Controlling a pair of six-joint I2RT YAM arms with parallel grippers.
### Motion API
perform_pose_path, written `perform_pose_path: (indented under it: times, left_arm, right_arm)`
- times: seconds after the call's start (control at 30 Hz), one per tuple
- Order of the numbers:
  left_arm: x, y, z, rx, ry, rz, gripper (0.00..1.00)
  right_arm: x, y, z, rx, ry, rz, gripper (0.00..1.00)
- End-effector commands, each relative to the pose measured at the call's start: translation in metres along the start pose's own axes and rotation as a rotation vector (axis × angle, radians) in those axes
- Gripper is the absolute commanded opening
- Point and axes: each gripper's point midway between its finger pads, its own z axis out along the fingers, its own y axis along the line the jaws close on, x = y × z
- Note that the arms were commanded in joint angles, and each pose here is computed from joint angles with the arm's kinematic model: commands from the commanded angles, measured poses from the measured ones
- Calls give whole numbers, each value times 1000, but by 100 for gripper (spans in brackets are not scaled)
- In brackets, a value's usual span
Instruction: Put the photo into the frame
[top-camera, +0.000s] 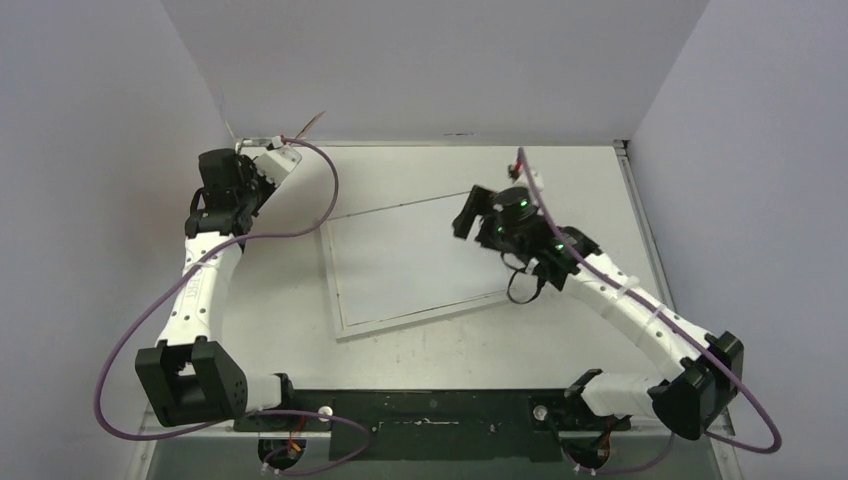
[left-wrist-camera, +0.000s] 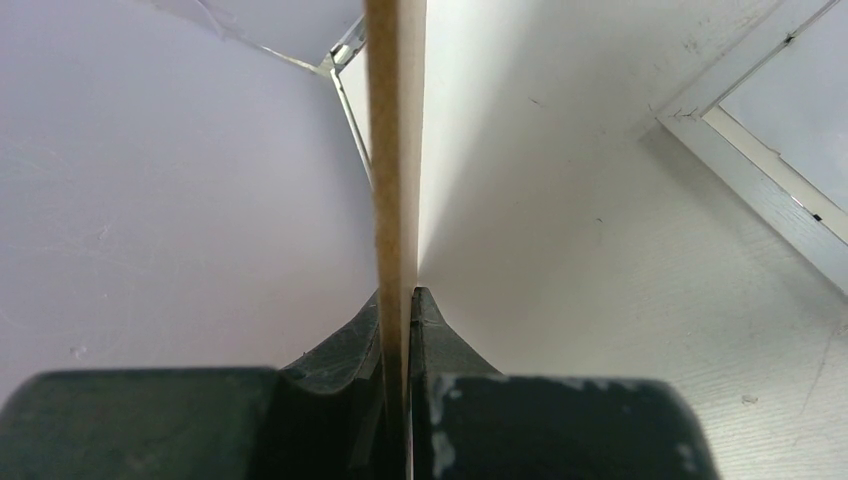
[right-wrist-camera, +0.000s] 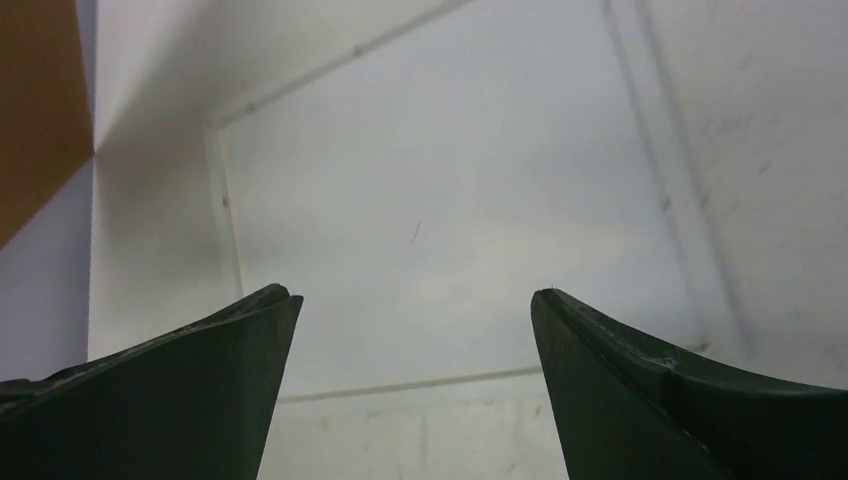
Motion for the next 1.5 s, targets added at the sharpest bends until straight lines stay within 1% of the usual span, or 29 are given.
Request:
perform_pose_path:
  times: [0.0, 0.17, 0.3, 0.37, 0.47, 0.67, 0.8, 0.87, 1.07, 1.23, 1.33, 1.47]
  left_arm:
    - [-34, 30, -17, -85, -114, -18, 0]
    - [-31, 29, -16, -87, -110, -10, 0]
    - [-29, 27, -15, -85, -106, -6, 0]
    - [-28, 26, -14, -81, -102, -6, 0]
    - [-27, 25, -14, -80, -99, -2, 0]
    - [-26, 28, -15, -92, -97, 16, 0]
    - [-27, 28, -15, -91, -99, 13, 0]
    - [-26, 27, -15, -90, -96, 13, 0]
    - [-25, 28, -15, -94, -95, 14, 0]
    - [-26, 28, -14, -95, -95, 17, 0]
    - [-25, 28, -14, -94, -92, 15, 0]
    - [-25, 28, -13, -97, -93, 15, 0]
  right_arm:
    - [114, -13, -7, 242, 210, 272, 90]
    - [160, -5, -8, 233, 272, 363, 90]
    - [194, -4, 2, 262, 343, 351, 92]
    - [210, -2, 8, 263, 376, 371, 94]
    - [224, 3, 14, 233, 392, 440, 97]
    - [238, 9, 20, 215, 394, 578, 98]
    - [242, 14, 29, 197, 387, 617, 98]
    - [245, 17, 33, 193, 397, 617, 96]
    - [261, 18, 39, 196, 443, 612, 85]
    - [262, 15, 41, 199, 436, 620, 76]
    - [264, 10, 42, 212, 437, 615, 74]
    - [265, 2, 45, 228, 440, 603, 63]
